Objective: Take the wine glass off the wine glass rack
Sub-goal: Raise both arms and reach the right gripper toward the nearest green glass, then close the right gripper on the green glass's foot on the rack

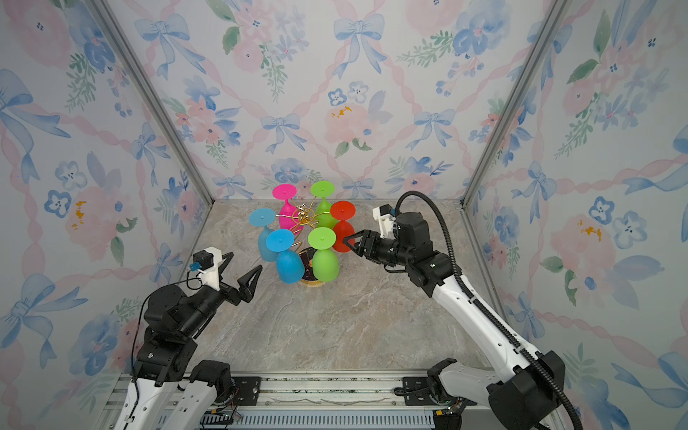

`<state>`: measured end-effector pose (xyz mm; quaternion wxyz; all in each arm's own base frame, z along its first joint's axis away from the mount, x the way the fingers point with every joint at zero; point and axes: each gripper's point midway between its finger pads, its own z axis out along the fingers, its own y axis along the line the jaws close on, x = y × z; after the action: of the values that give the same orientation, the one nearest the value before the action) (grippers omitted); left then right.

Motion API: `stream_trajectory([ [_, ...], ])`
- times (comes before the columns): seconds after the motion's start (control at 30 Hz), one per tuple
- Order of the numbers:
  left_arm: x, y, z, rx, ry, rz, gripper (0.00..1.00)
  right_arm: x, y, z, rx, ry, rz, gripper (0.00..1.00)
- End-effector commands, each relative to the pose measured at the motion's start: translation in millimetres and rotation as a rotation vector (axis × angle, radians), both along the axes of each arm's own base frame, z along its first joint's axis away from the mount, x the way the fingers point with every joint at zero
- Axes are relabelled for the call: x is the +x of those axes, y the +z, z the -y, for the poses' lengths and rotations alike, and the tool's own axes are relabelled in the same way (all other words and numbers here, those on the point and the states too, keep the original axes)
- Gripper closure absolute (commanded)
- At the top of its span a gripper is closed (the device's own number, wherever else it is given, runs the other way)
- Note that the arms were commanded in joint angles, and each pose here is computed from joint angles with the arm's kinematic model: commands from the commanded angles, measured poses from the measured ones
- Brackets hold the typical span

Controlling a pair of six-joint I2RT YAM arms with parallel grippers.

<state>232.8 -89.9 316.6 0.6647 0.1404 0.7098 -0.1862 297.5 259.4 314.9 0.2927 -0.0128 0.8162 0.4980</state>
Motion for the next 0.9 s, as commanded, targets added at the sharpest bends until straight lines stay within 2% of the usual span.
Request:
stream_trajectory([
  [0.0,-4,8,6,0.0,-0.041,0.048,0.02,3,27,-14,0.065,0.029,0.049,0.45],
  [0.2,-3,-2,14,-0.012,-0.09,0.019,0.02,6,27,-29,0.099,0.058,0.026,0.51],
  [0.87,6,-10,8,-0.013,-0.043,-0.006,0.02,7,31,-47,0.136,0.102,0.0,0.73],
])
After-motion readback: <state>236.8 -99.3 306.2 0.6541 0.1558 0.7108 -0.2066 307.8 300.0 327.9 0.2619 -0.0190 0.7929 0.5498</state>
